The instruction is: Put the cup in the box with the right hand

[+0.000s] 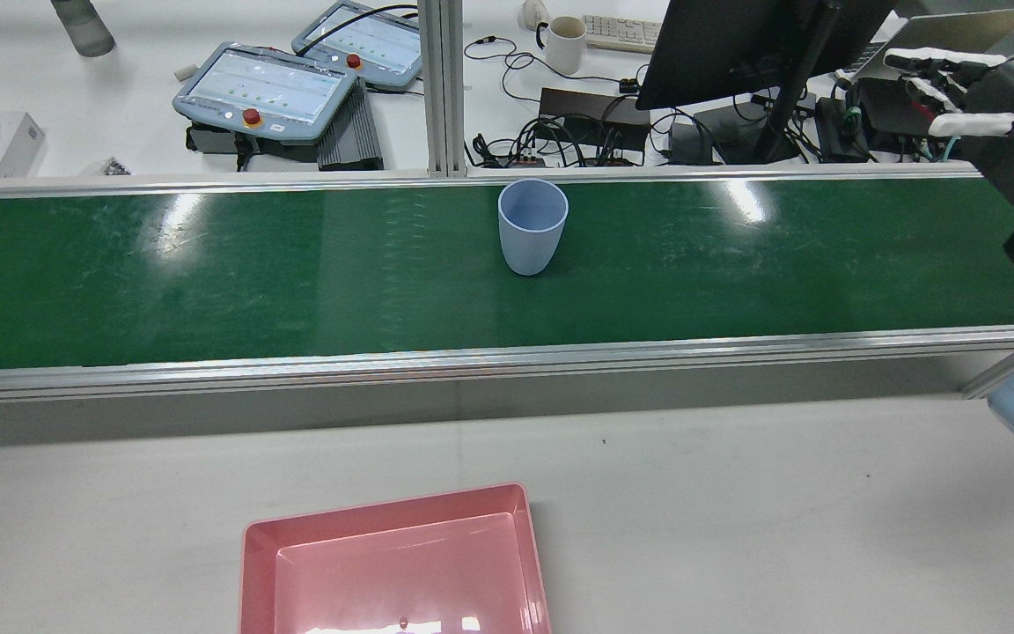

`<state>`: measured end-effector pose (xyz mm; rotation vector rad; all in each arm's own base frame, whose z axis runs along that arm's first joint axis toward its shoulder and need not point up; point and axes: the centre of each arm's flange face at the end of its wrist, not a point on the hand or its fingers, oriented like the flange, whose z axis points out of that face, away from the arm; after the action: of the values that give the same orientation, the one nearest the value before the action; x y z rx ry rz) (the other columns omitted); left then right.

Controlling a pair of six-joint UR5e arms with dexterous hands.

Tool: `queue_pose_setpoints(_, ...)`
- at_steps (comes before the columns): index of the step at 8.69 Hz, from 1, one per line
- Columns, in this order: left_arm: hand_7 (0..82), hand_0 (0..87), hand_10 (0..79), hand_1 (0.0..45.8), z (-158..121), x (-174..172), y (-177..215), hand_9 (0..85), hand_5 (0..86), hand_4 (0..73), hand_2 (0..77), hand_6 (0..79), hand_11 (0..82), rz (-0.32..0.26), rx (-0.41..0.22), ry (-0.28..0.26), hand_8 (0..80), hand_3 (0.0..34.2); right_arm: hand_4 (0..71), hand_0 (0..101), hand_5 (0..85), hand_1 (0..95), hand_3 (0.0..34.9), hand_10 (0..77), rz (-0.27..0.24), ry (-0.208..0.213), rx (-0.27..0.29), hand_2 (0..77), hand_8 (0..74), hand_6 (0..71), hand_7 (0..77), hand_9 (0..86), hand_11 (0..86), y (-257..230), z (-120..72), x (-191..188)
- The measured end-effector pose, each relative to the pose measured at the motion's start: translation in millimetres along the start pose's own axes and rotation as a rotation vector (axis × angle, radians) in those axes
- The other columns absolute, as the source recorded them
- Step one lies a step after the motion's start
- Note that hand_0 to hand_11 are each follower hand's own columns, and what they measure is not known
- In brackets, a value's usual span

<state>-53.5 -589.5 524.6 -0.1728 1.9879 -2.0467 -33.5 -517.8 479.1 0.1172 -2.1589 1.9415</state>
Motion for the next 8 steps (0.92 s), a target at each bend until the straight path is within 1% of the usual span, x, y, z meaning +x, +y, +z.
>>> queue_pose_setpoints(2, 0.0, 0.0, 0.0, 0.5, -0.1, 0.2, 0.0, 0.5, 0.0, 0.0, 0.5, 0.0, 0.0, 0.0, 0.0, 0.0, 0.0, 0.0, 27.3, 53, 4.9, 9.3, 3.7, 3.8, 0.0, 0.0, 0.001, 0.5, 1.1, 7.1, 37.6, 8.2, 8.2, -0.4, -0.4, 0.0)
queue_pose_setpoints(8, 0.0, 0.0, 0.0, 0.5, 0.0, 0.0, 0.0, 0.5, 0.0, 0.0, 0.5, 0.0, 0.0, 0.0, 0.0, 0.0, 0.0, 0.0, 26.7, 53, 4.9, 8.7, 3.5, 3.8, 0.0, 0.002, 0.001, 0.5, 1.1, 7.1, 37.6, 8.2, 7.1, -0.4, 0.0, 0.8)
